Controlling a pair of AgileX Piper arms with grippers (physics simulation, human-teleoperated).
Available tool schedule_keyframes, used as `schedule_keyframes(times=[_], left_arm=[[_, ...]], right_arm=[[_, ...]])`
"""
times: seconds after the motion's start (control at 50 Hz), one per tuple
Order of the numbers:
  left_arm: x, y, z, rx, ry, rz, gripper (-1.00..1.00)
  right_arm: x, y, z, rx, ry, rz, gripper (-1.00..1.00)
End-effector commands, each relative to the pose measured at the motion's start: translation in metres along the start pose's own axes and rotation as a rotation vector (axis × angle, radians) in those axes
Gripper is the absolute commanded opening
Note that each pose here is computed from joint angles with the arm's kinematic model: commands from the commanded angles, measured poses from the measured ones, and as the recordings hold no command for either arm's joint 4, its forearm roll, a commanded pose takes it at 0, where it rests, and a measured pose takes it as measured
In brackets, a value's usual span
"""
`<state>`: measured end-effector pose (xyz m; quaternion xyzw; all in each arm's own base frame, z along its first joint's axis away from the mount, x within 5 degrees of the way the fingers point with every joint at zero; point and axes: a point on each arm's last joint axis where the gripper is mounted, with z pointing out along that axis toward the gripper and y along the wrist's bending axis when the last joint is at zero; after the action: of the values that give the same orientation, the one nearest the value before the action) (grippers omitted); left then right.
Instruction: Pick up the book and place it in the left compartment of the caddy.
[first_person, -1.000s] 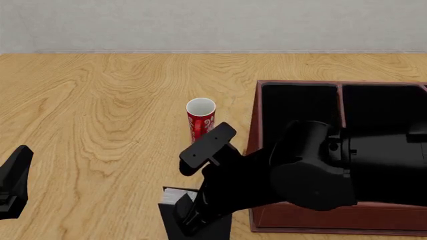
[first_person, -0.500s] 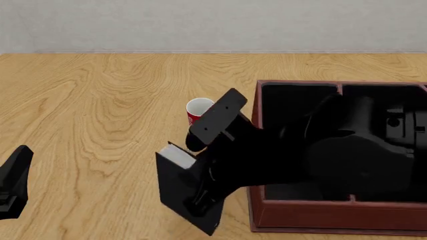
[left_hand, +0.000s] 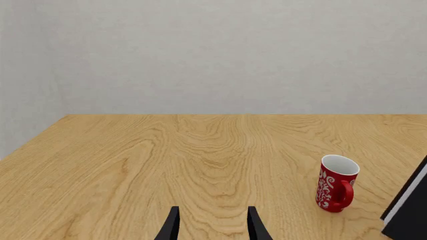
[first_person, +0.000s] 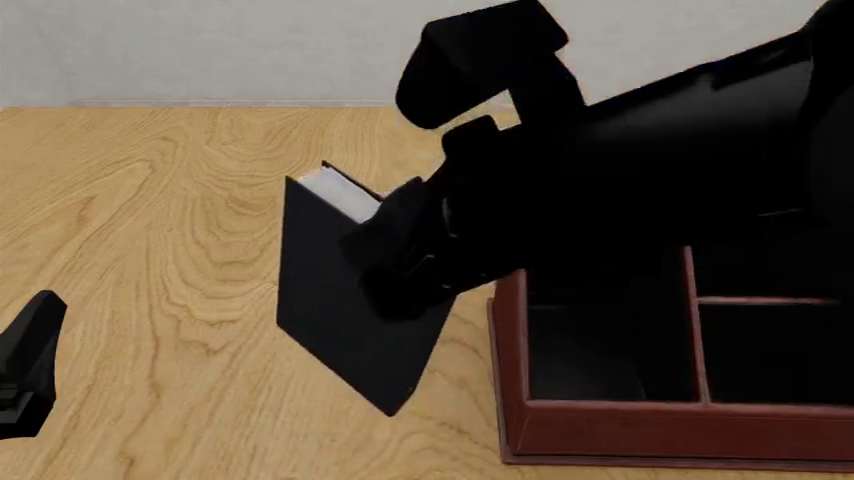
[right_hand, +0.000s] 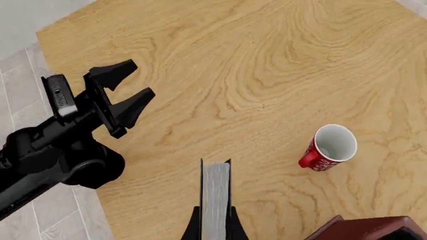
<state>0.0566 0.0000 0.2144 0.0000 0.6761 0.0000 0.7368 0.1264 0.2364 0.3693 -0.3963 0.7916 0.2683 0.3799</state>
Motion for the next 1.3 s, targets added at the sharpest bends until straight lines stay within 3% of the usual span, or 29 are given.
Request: schedule_keyframes(times=[0.02, 0.08, 0.16, 0.18, 0.22, 0.3, 0.34, 0.38, 0.52, 0.68, 1.3], left_arm=[[0.0, 0.0, 0.0, 0.0, 0.0, 0.0, 1.0], [0.0, 0.0, 0.0, 0.0, 0.0, 0.0, 1.0], [0.0, 0.0, 0.0, 0.0, 0.0, 0.0, 1.0], [0.0, 0.0, 0.0, 0.0, 0.0, 0.0, 1.0], [0.0, 0.0, 0.0, 0.0, 0.0, 0.0, 1.0], [0.0, 0.0, 0.0, 0.0, 0.0, 0.0, 1.0], [0.0, 0.0, 0.0, 0.0, 0.0, 0.0, 1.0], [0.0, 0.0, 0.0, 0.0, 0.0, 0.0, 1.0], [0.0, 0.0, 0.0, 0.0, 0.0, 0.0, 1.0], [0.0, 0.0, 0.0, 0.0, 0.0, 0.0, 1.0], [0.0, 0.0, 0.0, 0.0, 0.0, 0.0, 1.0]], right_arm=[[-0.037, -0.005, -0.041, 0.02, -0.088, 0.036, -1.0], [-0.051, -0.011, -0.053, 0.043, -0.112, 0.054, -1.0], [-0.059, -0.019, -0.065, 0.079, -0.13, 0.031, -1.0], [-0.06, -0.023, -0.063, 0.091, -0.113, 0.052, -1.0], [-0.064, -0.026, -0.071, 0.106, -0.13, 0.025, -1.0], [-0.068, -0.034, -0.077, 0.137, -0.137, 0.05, -1.0], [-0.071, -0.049, -0.089, 0.199, -0.149, 0.056, -1.0], [-0.073, -0.046, -0.091, 0.189, -0.155, 0.056, -1.0], [-0.078, -0.067, -0.113, 0.286, -0.17, 0.087, -1.0], [-0.087, -0.074, -0.139, 0.337, -0.21, 0.126, -1.0], [-0.065, -0.112, -0.181, 0.568, -0.167, 0.327, -1.0]])
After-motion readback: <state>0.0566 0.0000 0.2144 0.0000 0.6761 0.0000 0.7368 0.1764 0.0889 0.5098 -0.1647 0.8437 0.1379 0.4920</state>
